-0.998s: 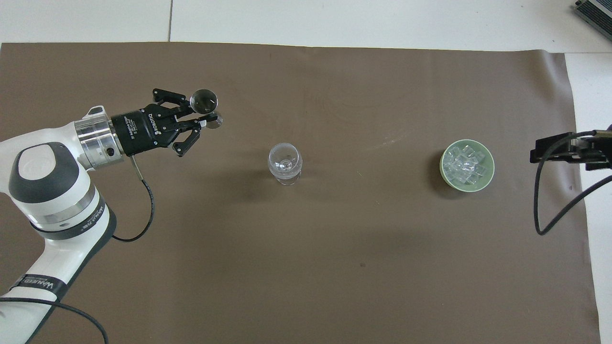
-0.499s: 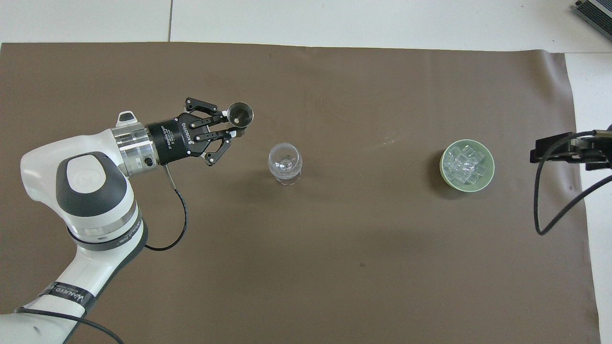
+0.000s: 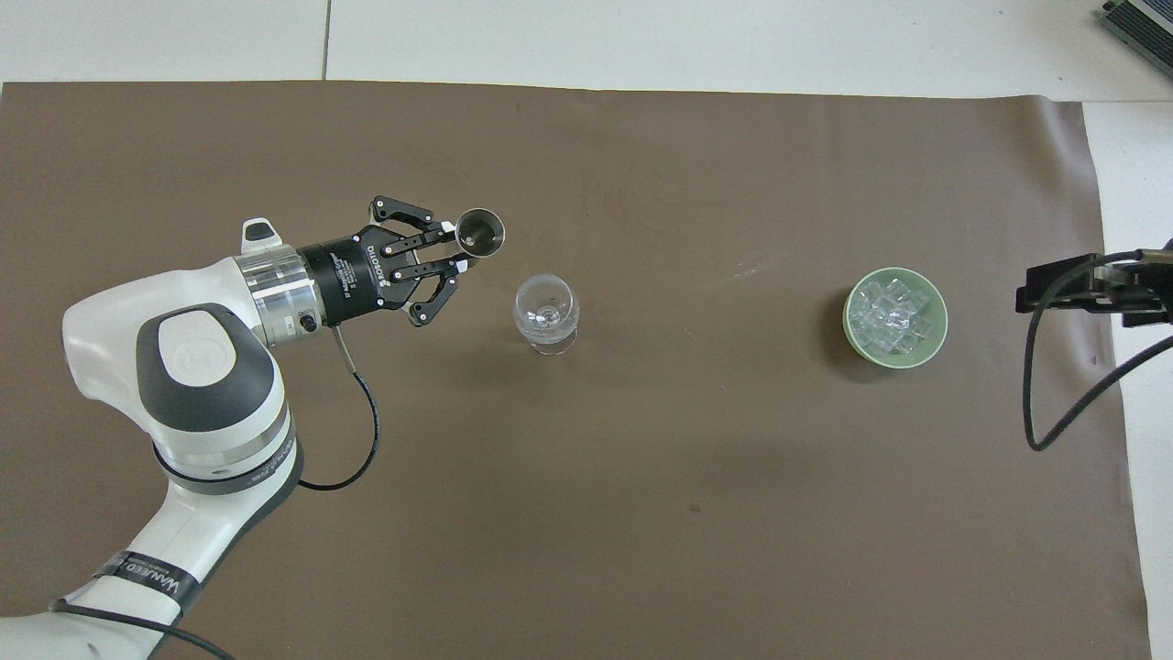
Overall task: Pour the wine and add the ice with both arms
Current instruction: 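Bring the silver cup over the rim of the clear glass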
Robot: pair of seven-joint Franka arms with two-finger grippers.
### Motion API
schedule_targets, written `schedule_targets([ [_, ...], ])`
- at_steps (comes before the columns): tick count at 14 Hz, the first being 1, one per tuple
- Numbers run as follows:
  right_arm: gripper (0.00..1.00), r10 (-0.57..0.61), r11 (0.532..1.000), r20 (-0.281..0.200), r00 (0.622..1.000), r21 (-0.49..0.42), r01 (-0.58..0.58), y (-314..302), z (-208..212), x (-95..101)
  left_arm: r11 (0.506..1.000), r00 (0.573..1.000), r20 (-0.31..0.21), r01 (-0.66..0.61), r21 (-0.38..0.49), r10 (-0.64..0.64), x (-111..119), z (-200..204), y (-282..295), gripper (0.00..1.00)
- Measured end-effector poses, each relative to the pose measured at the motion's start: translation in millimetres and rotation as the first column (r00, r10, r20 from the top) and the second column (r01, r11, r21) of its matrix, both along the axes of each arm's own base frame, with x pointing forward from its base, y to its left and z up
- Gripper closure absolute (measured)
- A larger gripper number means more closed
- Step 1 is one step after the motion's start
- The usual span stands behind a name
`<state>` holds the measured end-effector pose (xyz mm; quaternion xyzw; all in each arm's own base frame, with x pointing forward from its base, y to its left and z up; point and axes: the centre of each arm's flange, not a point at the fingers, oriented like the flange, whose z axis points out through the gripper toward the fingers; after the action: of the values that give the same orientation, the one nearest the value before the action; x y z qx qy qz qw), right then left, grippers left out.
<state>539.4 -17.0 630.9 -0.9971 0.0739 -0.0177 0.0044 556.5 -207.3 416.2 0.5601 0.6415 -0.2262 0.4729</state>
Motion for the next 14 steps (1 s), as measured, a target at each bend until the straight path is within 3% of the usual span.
schedule_targets([
  [4,0.0,0.0,1.0,0.0,1.0,0.0,0.0,0.0,0.0,0.0,0.999,0.999,0.028,0.017,0.032,-0.018,-7.4,-2.0,-13.5,0.8],
  [14,0.0,0.0,1.0,0.0,1.0,0.0,0.0,0.0,0.0,0.0,0.987,0.982,0.17,0.061,0.148,-0.086,-21.2,-0.1,-20.1,0.8],
])
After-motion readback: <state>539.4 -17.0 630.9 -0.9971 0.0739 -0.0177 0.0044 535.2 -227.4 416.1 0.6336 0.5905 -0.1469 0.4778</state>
